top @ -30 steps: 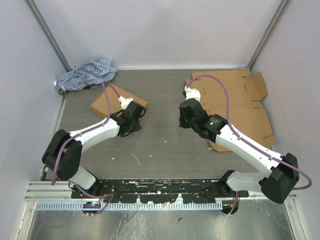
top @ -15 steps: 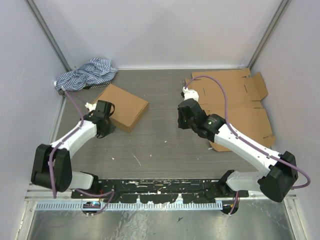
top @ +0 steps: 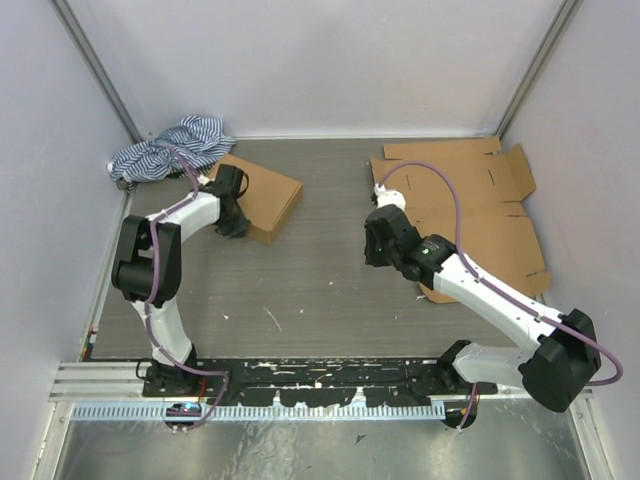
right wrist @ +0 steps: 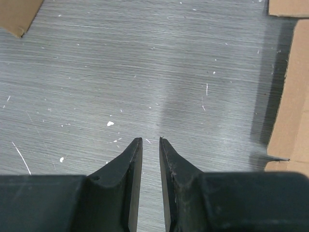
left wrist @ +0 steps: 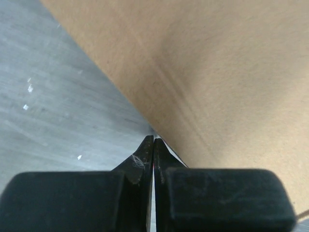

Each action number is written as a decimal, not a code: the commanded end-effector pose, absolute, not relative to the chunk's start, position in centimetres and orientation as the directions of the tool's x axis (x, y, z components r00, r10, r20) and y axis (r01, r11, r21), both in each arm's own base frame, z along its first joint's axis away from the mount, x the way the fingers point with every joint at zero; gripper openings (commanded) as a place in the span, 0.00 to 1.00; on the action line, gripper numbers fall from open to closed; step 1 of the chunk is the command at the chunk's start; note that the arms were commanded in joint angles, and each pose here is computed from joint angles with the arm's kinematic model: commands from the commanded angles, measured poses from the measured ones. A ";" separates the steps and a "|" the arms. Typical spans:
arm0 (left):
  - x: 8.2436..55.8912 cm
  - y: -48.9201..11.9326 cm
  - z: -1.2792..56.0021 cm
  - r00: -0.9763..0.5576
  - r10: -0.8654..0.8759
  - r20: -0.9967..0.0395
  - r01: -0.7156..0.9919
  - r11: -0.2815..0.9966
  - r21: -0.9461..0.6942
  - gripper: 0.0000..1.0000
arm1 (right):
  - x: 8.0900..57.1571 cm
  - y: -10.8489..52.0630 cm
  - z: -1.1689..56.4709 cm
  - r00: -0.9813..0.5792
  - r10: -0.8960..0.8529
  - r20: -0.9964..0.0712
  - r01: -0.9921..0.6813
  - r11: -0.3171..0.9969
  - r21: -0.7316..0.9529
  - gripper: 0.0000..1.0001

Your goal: Fold the paper box

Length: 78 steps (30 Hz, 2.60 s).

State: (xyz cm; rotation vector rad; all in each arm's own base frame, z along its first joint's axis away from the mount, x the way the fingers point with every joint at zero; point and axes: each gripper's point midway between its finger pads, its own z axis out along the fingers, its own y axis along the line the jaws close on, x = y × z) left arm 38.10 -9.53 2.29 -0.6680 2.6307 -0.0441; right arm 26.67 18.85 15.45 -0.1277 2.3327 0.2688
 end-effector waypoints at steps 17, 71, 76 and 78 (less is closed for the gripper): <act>54.8 -22.5 8.8 -0.779 -0.371 -0.506 -0.187 0.907 -0.376 0.18 | 29.1 15.5 15.5 -0.726 0.099 -0.681 -0.098 0.965 0.245 0.26; 57.9 -12.5 17.3 -0.530 -0.443 -0.723 -0.312 0.895 -0.320 0.26 | 32.8 10.3 16.0 -0.710 0.249 -0.659 0.037 0.947 0.318 0.26; 54.0 -24.3 16.9 -0.611 -0.330 -0.719 0.003 0.908 -0.419 0.28 | 33.1 10.6 15.9 -0.718 0.246 -0.651 0.028 0.945 0.326 0.26; 54.6 -26.3 16.1 -0.649 -0.301 -0.699 0.033 0.907 -0.420 0.28 | 33.0 10.6 16.1 -0.716 0.245 -0.653 0.026 0.945 0.327 0.26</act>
